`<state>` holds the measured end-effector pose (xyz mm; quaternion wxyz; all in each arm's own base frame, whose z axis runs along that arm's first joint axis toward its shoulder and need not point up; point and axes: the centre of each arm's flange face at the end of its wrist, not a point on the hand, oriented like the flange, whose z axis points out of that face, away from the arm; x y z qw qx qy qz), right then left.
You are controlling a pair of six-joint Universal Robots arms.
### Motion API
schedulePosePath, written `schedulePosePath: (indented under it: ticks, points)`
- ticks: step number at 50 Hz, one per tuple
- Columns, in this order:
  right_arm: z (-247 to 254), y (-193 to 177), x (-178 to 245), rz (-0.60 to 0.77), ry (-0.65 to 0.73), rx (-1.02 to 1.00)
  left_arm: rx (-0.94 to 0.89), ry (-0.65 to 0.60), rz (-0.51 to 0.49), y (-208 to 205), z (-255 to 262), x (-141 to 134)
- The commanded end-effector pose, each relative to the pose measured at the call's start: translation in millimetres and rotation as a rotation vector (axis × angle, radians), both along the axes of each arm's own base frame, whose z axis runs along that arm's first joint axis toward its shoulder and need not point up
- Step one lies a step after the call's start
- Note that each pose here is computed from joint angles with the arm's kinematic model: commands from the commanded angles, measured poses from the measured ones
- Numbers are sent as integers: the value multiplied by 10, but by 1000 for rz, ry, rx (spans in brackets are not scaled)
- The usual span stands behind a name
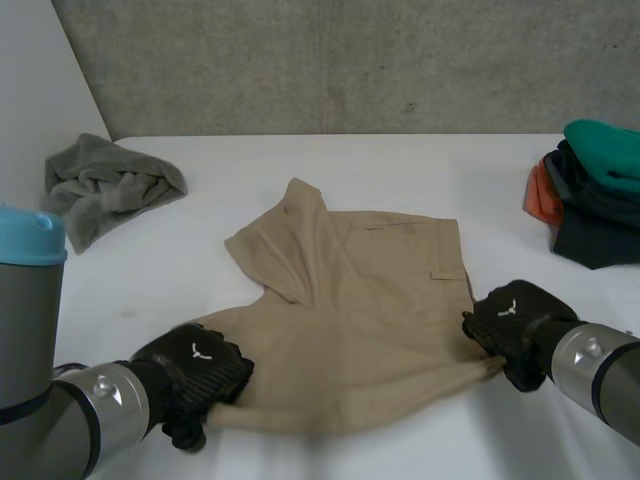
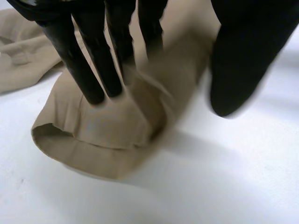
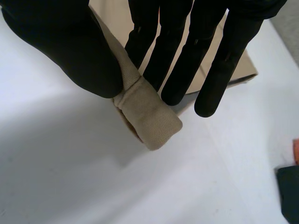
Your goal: Fold the laundry.
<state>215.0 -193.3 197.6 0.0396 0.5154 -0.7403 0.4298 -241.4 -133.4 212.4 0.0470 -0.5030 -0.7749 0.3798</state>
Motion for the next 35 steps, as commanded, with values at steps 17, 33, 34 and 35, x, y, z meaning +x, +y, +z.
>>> schedulePosePath:
  ticks: [17, 33, 34, 35]
  points:
    - [-275, -228, 217, -58, -157, -122, -469, 338, 23, -1834, 11, -504]
    - [-380, -235, 256, -71, -173, -144, -381, 222, -60, -2435, -694, -851]
    - [-380, -241, 253, -72, -173, -145, -373, 209, -65, -2440, -728, -852]
    - [-385, -241, 249, -74, -173, -145, -356, 183, -73, -2433, -786, -859]
